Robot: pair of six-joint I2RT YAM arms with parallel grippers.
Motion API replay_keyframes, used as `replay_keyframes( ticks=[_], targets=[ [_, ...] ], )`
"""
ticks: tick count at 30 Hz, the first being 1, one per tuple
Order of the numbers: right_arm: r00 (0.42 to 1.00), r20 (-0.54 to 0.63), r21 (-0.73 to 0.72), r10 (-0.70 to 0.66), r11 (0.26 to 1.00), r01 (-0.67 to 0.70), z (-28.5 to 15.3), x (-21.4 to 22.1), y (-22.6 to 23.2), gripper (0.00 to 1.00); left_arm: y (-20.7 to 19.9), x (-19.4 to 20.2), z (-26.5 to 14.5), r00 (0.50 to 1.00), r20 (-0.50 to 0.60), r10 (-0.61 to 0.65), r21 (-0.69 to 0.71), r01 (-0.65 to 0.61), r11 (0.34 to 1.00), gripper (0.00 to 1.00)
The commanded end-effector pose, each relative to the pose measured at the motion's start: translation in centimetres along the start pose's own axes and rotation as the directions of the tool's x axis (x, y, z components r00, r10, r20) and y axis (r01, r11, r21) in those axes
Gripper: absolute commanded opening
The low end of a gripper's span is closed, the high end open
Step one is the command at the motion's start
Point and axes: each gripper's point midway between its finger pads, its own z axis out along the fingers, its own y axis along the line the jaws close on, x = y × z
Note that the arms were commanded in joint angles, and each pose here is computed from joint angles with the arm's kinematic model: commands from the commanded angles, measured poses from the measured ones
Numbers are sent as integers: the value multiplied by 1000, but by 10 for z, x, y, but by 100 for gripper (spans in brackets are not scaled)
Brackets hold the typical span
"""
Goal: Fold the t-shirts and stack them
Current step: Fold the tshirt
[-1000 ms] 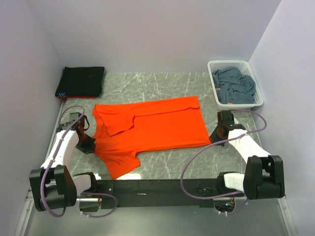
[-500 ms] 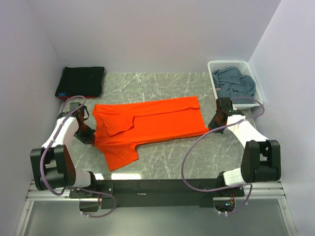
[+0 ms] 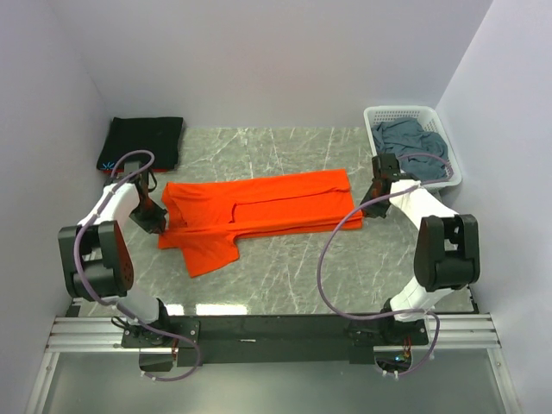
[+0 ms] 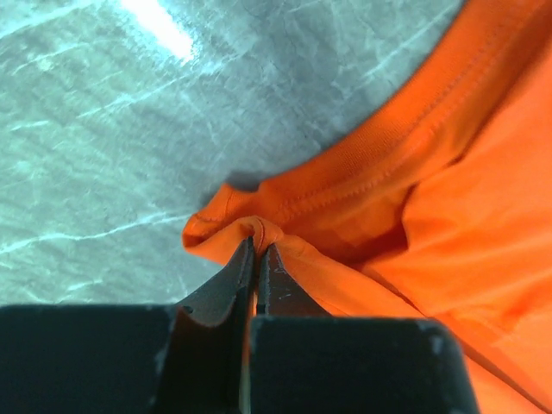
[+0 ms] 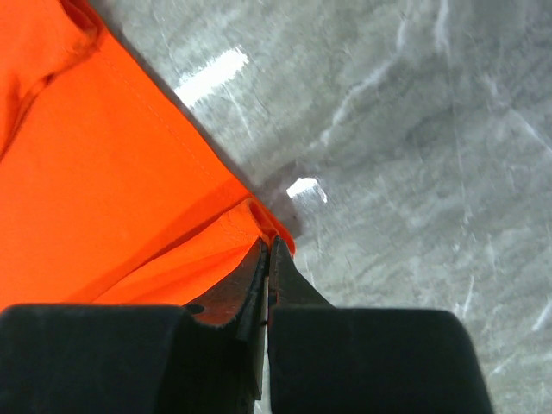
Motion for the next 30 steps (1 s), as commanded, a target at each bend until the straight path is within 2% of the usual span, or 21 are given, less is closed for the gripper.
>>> replay_keyframes(
  ticks=[1, 14, 17, 20, 21, 23, 24, 25, 30],
  targets=[
    [996, 88, 29, -12, 1000, 10, -2, -30, 3, 0, 2, -22, 5, 997, 73, 23, -39, -20, 999, 1],
    [998, 65, 26, -23, 999, 21, 27, -32, 16, 0, -4, -25, 29, 996, 85, 4, -33, -1, 999, 1],
    [998, 55, 17, -22, 1000, 21, 33, -30, 18, 0, -3, -24, 33, 997, 83, 10, -33, -8, 999, 7],
    [998, 47, -9, -33, 999, 33, 36, -30, 24, 8, -4, -24, 30, 996, 92, 6, -20, -4, 1000, 19],
    [998, 43, -20, -41, 999, 42, 35, -30, 27, 11, -5, -25, 28, 995, 98, 5, -15, -3, 1000, 27],
    [997, 52, -50, -56, 997, 59, 27, -34, 35, 19, -6, -29, 20, 993, 116, -2, -1, 2, 1000, 34],
    [996, 61, -60, -59, 996, 62, 22, -37, 38, 23, -6, -30, 16, 992, 124, -7, 1, 7, 1000, 46],
    [996, 69, -75, -61, 995, 66, 18, -39, 41, 29, -9, -34, 9, 990, 144, -7, 18, 5, 1000, 52],
    [987, 135, -147, -89, 983, 108, -21, -44, 58, 42, -6, -39, -19, 982, 190, -21, 50, 12, 999, 82]
  ],
)
